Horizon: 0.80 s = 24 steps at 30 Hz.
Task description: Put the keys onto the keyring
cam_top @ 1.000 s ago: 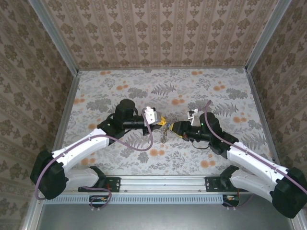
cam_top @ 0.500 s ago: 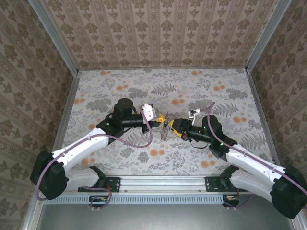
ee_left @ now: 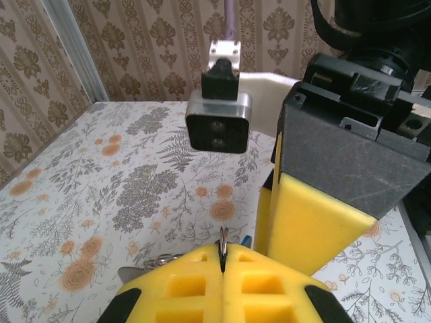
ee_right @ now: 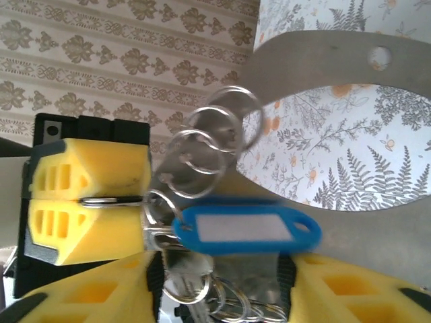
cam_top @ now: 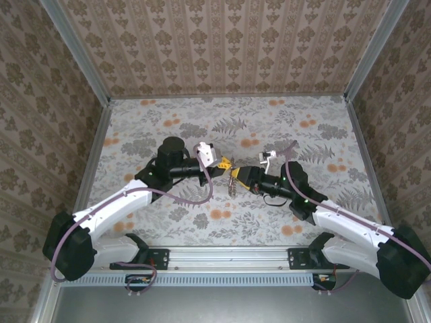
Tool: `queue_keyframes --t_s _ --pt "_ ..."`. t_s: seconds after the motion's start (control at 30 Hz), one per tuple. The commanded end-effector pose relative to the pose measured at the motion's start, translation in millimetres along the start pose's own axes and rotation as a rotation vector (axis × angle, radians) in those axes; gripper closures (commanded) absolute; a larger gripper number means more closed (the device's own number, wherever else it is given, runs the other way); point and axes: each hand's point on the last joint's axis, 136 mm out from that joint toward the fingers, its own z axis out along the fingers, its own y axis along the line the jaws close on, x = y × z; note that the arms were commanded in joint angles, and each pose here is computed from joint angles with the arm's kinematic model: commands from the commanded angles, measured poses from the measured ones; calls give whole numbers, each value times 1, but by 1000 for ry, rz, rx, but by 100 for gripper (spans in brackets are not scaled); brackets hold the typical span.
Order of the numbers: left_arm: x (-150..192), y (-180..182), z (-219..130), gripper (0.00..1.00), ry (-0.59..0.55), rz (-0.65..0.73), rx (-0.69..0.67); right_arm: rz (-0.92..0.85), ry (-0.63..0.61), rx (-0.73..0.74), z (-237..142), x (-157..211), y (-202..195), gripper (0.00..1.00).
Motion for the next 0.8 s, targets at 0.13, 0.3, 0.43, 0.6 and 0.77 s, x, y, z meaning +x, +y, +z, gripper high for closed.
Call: queue_keyframes --t_s 0.13,0.3,0.43,0.6,0.77 --pt "-19 -1 -5 100 -63 10 12 -110 -17 -88 1 -9 35 61" --pt "-18 0 -5 100 -62 6 7 -101 -25 -136 2 -11 45 65" --pt "-16 1 -6 100 -60 1 4 -111 -15 -133 2 -8 42 71" --pt "-15 5 -7 100 -69 -14 -14 -124 7 -117 3 -1 34 67" --pt "-14 5 -6 100 -72 -35 -8 -157 20 -118 4 2 36 66"
